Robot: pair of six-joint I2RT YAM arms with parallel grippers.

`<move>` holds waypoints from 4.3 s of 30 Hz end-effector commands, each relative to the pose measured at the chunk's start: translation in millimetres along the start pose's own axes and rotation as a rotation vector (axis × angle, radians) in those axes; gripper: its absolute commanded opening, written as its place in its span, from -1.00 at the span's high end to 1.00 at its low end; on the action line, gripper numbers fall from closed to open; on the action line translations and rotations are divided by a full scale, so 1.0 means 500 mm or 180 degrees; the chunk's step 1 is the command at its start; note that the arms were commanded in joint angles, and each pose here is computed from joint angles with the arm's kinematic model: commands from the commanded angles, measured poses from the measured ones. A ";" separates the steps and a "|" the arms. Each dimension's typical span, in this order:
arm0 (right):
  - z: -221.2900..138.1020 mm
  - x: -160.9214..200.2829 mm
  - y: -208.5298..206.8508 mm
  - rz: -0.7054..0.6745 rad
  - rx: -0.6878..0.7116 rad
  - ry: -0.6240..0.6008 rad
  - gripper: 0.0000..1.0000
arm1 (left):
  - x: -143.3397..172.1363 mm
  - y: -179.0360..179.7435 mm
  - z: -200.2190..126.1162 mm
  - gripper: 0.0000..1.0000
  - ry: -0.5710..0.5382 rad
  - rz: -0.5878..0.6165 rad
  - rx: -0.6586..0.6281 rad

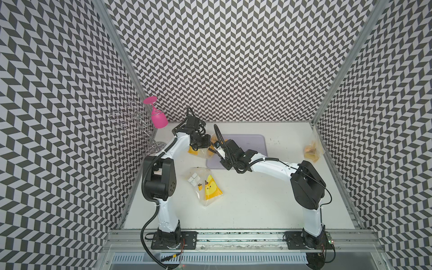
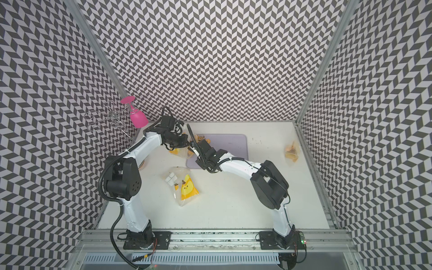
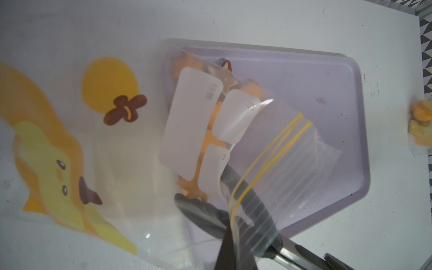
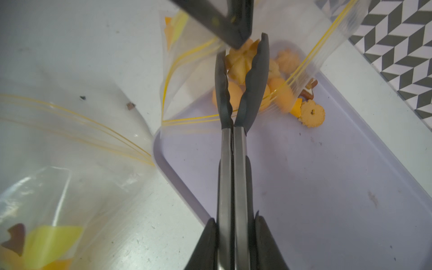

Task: Put the cookies into a resealable bag to prevent moisture
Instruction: Place the cookie in the ziploc bag, then pick up the cookie from the tray, then place the cookie in the ziploc bag.

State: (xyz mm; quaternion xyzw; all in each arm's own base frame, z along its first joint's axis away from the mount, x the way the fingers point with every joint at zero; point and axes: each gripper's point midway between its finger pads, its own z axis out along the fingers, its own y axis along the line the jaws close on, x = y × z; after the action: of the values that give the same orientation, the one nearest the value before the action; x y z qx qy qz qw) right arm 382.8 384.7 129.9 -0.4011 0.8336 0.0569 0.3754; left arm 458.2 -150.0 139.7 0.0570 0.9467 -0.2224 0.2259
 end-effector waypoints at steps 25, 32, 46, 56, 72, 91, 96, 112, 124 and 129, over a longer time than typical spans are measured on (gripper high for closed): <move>-0.183 -0.066 -0.010 0.0354 -0.0056 -0.0691 0.50 | -0.024 0.038 -0.033 1.00 -0.0175 -0.0136 -0.0216; -0.253 -0.015 -0.002 0.0675 -0.0208 -0.0922 0.47 | -0.029 0.063 -0.040 1.00 -0.0213 -0.0242 -0.0322; -0.086 0.069 0.054 0.0683 -0.0379 -0.0278 0.44 | -0.053 0.089 -0.084 1.00 -0.0469 -0.0383 -0.0374; 0.006 0.074 0.046 0.0690 -0.0210 0.0031 0.32 | -0.053 0.085 -0.084 1.00 -0.0466 -0.0372 -0.0347; 0.061 0.056 0.025 0.0850 -0.0378 0.0083 0.32 | -0.050 0.085 -0.079 1.00 -0.0444 -0.0370 -0.0319; 0.054 0.032 -0.010 0.0865 -0.0227 -0.0023 0.60 | -0.043 0.081 -0.069 1.00 -0.0383 -0.0352 -0.0264; 0.002 0.029 -0.033 0.0953 -0.0111 -0.0177 0.63 | -0.036 0.062 -0.054 1.00 -0.0296 -0.0263 -0.0204; -0.189 -0.019 -0.055 0.0857 -0.0093 -0.0784 0.64 | -0.002 0.002 0.000 1.00 -0.0021 -0.0070 0.0015; -0.165 -0.054 -0.029 0.0652 -0.0093 -0.0731 0.64 | 0.006 -0.004 0.008 1.00 0.0032 -0.0037 0.0019; -0.122 -0.034 -0.034 0.0605 0.0069 -0.0514 0.65 | 0.004 -0.005 0.005 1.00 0.0020 -0.0028 0.0017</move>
State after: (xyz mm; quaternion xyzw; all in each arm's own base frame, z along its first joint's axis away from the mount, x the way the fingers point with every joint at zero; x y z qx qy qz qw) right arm 354.6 355.2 182.4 -0.3146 0.8412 0.1343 0.4189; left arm 456.5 -150.0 132.1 0.0433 0.9489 -0.2217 0.2203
